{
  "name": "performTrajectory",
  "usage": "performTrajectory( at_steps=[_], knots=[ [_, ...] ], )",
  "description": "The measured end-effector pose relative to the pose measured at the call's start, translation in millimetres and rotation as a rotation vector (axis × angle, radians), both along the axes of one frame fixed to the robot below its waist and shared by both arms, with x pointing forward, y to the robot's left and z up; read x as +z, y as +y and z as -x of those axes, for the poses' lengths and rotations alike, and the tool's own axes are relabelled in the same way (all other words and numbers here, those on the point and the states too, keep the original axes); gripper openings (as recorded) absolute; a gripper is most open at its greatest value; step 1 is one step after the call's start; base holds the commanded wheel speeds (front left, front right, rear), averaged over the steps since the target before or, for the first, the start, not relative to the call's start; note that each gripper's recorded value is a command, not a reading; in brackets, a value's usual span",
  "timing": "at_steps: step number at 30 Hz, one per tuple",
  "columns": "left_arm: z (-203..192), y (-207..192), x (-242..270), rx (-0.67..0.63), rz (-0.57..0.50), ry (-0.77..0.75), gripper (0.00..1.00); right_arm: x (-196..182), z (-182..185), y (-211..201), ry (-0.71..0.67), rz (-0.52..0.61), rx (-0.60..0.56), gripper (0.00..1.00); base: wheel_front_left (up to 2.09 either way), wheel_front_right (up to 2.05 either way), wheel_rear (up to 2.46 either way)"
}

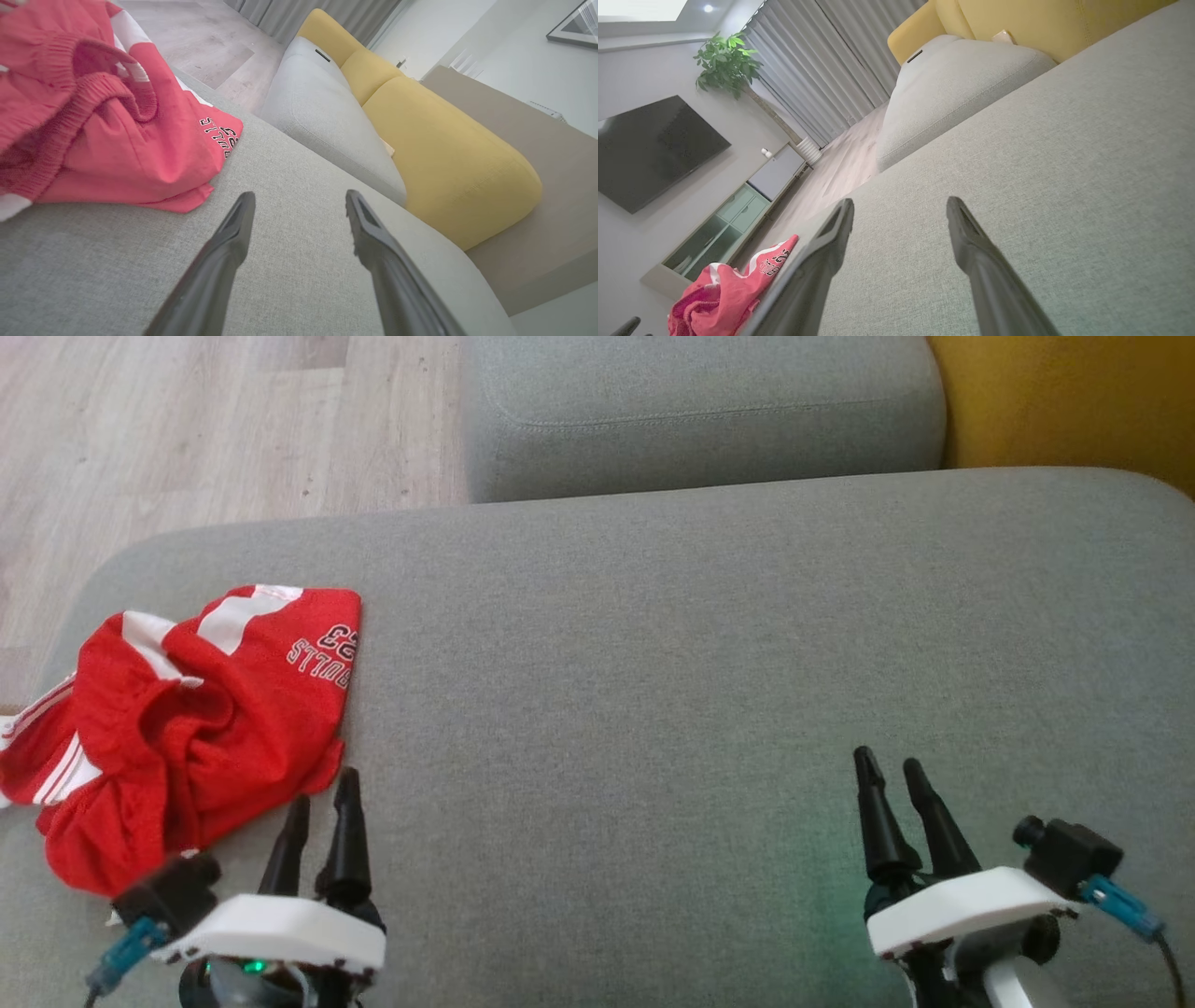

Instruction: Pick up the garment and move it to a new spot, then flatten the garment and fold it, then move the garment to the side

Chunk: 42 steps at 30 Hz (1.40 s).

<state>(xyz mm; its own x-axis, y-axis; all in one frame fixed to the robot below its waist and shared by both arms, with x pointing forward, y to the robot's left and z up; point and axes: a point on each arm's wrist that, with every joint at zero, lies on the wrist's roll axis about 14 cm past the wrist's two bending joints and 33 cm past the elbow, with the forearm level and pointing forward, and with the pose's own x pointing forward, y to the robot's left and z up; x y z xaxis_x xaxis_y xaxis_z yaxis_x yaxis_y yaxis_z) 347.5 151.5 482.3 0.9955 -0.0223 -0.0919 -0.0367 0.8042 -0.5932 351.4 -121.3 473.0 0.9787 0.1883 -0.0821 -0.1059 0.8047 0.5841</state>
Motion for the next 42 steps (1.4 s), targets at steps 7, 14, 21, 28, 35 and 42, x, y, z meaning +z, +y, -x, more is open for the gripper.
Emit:
performTrajectory(
  at_steps=[7,14,21,28,35,42],
  knots=[
    [2,-4,8,-0.012,-0.089,-0.038,1.0,5,1,7,-0.04,0.081,0.029,1.0,0.0,0.0,0.0],
    [2,-4,19,-0.009,-0.178,-0.084,1.0,9,1,9,-0.079,0.167,0.043,1.0,0.0,0.0,0.0],
    [6,-9,24,-0.02,-0.258,-0.116,1.0,13,1,10,-0.118,0.25,0.056,1.0,0.0,0.0,0.0],
    [7,-11,34,-0.019,-0.344,-0.163,1.0,15,2,13,-0.153,0.331,0.07,1.0,0.0,0.0,0.0],
    [13,-13,34,-0.027,-0.425,-0.181,1.0,18,2,14,-0.187,0.403,0.083,1.0,0.0,0.0,0.0],
    [13,-18,46,-0.03,-0.505,-0.24,1.0,20,3,16,-0.219,0.472,0.096,1.0,0.0,0.0,0.0]
  ],
)
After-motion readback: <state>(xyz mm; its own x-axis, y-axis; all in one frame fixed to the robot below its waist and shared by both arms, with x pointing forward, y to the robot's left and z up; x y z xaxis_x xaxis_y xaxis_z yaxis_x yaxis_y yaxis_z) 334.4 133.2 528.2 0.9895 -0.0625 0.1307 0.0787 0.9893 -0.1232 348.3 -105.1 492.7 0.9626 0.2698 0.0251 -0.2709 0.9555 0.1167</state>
